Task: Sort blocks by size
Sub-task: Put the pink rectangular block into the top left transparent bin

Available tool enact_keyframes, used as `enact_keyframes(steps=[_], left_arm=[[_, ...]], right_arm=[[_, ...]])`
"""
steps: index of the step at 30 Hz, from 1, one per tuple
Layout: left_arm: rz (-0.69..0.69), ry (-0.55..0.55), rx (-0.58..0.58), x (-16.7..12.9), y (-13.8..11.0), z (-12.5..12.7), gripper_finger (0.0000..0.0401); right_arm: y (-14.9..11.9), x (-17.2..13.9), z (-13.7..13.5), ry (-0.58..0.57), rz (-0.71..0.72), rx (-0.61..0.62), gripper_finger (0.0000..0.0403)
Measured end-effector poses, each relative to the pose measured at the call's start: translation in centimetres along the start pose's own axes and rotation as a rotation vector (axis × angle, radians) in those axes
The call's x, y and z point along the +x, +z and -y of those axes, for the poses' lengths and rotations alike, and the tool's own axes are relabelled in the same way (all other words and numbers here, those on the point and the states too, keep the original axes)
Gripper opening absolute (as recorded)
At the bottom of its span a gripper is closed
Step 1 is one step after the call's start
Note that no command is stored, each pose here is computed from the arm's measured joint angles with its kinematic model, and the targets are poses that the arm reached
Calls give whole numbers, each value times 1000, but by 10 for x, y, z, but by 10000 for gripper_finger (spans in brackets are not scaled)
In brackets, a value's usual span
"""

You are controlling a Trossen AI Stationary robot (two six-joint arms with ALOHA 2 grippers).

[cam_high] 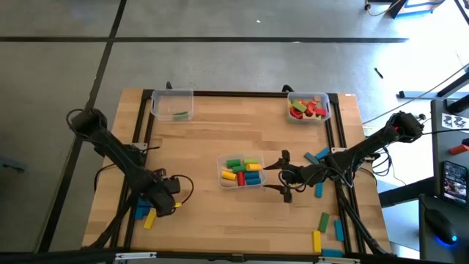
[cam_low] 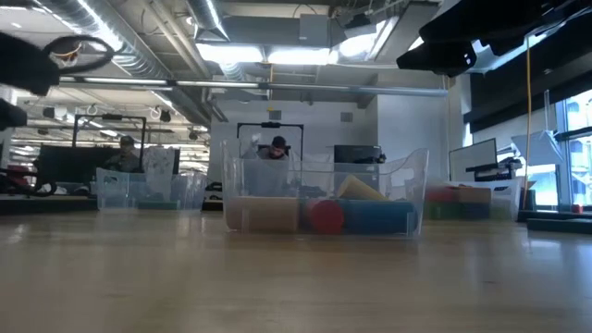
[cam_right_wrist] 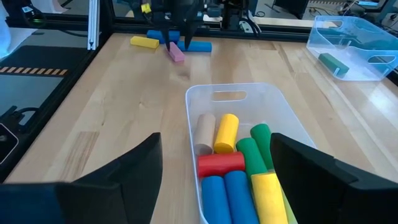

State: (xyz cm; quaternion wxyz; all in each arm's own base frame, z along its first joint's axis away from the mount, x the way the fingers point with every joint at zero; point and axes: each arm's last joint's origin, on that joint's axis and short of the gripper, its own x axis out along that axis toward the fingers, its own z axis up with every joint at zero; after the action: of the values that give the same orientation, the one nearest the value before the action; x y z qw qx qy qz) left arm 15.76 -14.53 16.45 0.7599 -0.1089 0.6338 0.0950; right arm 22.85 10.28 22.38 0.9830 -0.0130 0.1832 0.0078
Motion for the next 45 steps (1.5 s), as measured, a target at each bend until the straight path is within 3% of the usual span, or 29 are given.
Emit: enact_keyframes(steps=[11, 18, 30, 38, 45], left_arm=[[-121, 62, 6, 23, -3, 5, 194], [-126, 58, 3, 26, -2, 7, 193], [-118, 37, 93, 27, 0, 7, 102], [-115, 12, 69, 26, 7, 4, 110], [-50, -13, 29, 6, 25, -3, 101]], right_arm=[[0, 0, 0, 0, 0, 0, 285], [0, 0, 0, 0, 0, 0, 285], [0, 0, 0, 0, 0, 6, 285], [0, 0, 0, 0, 0, 6, 285], [0, 0, 0, 0, 0, 7, 285]])
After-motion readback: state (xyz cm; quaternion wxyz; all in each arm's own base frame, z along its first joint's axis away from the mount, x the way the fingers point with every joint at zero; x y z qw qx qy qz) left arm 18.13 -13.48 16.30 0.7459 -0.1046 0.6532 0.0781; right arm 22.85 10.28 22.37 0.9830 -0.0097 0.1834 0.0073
